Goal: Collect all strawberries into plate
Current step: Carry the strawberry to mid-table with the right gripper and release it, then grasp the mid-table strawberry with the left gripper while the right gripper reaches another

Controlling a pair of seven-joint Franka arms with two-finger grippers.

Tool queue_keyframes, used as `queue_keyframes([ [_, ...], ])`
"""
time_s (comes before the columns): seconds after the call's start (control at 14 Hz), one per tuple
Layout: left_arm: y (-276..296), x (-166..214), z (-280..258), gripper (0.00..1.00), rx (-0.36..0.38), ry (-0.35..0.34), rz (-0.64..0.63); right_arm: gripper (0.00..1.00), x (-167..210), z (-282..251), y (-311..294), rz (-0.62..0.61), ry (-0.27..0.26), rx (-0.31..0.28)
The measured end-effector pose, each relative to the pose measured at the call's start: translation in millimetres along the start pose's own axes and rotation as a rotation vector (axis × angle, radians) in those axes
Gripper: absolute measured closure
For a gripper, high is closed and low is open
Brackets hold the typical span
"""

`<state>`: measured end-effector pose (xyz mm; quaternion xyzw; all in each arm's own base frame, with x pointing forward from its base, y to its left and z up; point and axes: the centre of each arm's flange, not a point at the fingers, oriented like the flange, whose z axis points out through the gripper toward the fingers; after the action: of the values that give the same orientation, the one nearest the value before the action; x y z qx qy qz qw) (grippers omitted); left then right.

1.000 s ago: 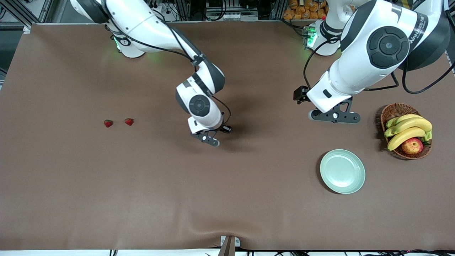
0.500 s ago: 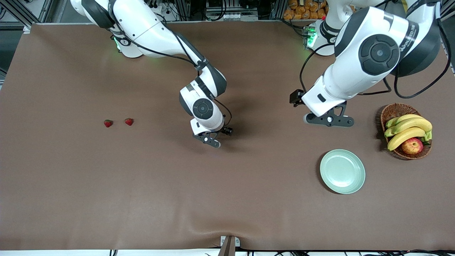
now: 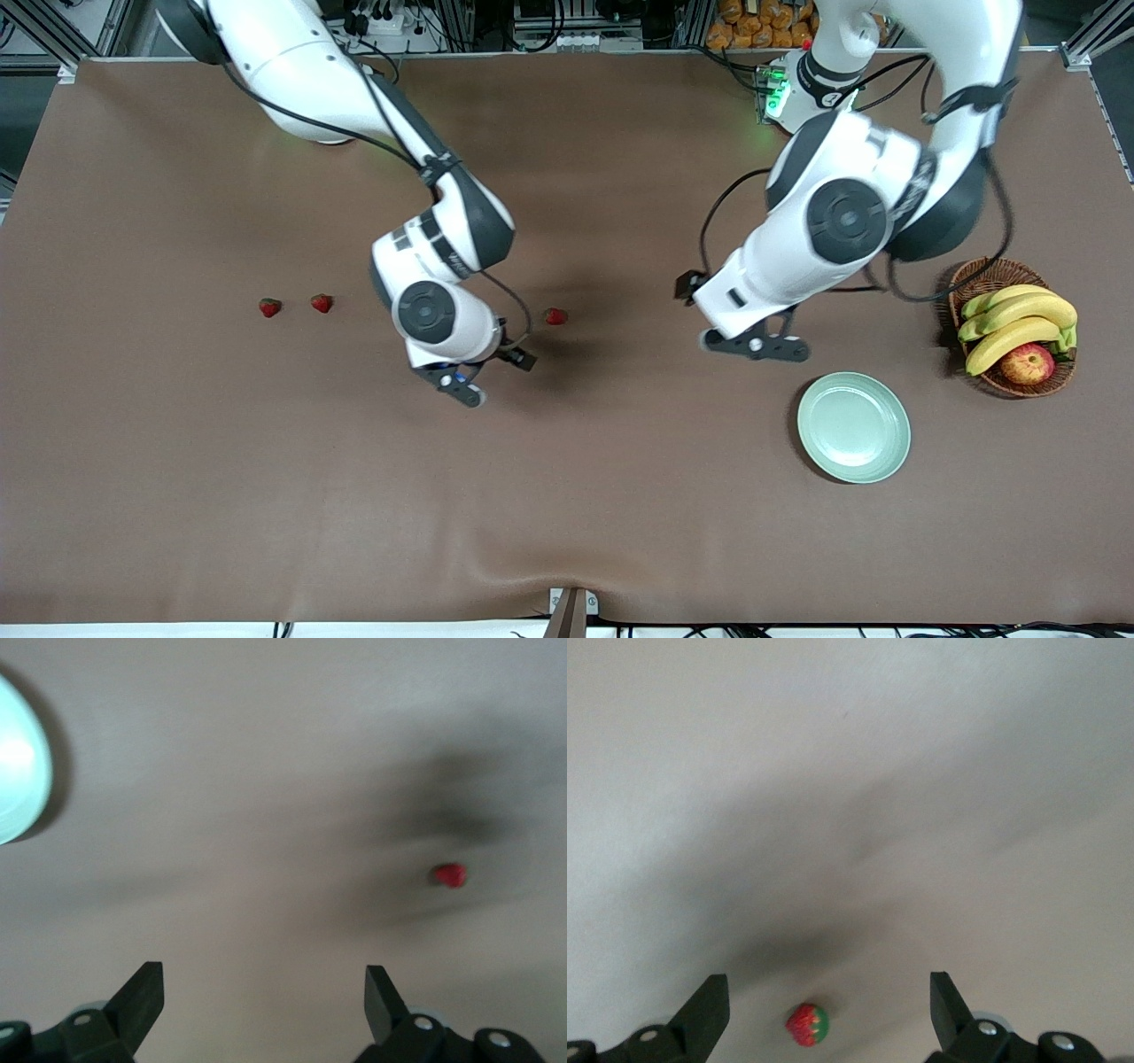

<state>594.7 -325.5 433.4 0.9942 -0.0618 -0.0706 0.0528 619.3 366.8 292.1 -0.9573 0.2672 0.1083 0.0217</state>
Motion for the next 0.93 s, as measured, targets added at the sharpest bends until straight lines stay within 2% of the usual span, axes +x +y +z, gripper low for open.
queue_keyframes([
  [0.29, 48.3, 13.3, 62.9, 0.0, -0.055, 0.04, -0.055, 0.0, 71.1, -29.6, 62.7, -0.088, -0.051, -0.034],
  [0.5, 95.7, 3.9, 116.5, 0.0, -0.059, 0.029, -0.104, 0.0, 112.5, -58.3, 117.6, -0.219, -0.064, -0.04],
  [0.79, 137.5, -12.7, 145.8, 0.0, -0.073, 0.034, -0.263, 0.0, 122.5, -62.6, 175.0, -0.338, -0.066, -0.102],
  [0.93, 155.0, -19.6, 155.2, 0.0, -0.089, 0.05, -0.313, 0.0, 126.0, -59.9, 209.2, -0.392, -0.053, -0.092],
])
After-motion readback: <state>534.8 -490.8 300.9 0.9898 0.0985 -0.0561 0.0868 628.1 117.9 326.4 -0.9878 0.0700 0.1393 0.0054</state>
